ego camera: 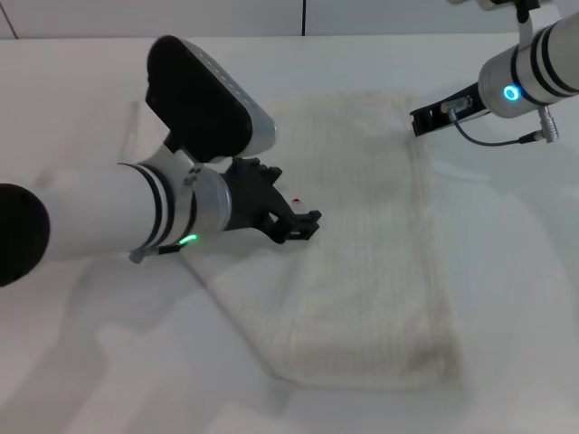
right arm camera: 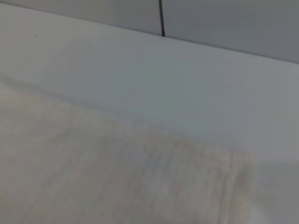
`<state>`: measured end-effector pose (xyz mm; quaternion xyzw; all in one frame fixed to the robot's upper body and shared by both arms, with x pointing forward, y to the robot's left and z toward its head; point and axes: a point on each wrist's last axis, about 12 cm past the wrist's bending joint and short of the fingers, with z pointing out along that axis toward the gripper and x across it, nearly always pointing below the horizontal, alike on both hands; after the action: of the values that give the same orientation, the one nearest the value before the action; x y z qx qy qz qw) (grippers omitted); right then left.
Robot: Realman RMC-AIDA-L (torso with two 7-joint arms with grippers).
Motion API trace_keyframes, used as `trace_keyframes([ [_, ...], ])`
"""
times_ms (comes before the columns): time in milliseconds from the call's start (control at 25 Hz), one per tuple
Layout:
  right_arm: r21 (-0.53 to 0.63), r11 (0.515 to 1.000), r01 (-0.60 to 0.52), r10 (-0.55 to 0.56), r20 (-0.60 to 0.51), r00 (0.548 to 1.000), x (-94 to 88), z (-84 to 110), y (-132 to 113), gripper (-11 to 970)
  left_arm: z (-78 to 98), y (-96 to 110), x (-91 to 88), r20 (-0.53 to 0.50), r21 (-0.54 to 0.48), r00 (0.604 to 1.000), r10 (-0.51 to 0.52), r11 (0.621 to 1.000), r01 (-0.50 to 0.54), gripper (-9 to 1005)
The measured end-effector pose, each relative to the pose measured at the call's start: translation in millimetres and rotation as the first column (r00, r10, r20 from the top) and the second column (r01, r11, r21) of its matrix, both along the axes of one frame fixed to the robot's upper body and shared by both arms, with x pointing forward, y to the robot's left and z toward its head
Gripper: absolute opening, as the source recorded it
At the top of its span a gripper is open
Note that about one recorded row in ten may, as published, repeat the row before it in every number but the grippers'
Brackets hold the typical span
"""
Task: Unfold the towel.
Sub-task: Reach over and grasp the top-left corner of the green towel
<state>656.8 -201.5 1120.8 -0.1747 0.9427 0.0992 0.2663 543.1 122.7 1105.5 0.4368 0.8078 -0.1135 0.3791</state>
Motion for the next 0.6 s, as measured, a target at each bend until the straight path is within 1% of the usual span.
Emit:
trace_keyframes([
  [160,0.001,1.000,-0.002,0.002,-0.003,1.000,-0.4,0.1,0.7,-1,-7.1,-5.0,1.2,0.003,-0.007,1.000,-0.006,1.000,0.006,784],
  [280,-0.001,1.000,-0.006,0.006,-0.004,1.000,-0.8,-0.2,1.7,-2,-14.9,-9.0,3.8,0.013,0.007,1.000,-0.017,1.000,0.017,784],
  [600,-0.010,1.000,-0.019,0.019,-0.008,1.000,-2.0,-1.1,5.5,-2,-22.8,-12.9,8.7,-0.001,0.024,1.000,-0.024,0.999,0.024,783],
])
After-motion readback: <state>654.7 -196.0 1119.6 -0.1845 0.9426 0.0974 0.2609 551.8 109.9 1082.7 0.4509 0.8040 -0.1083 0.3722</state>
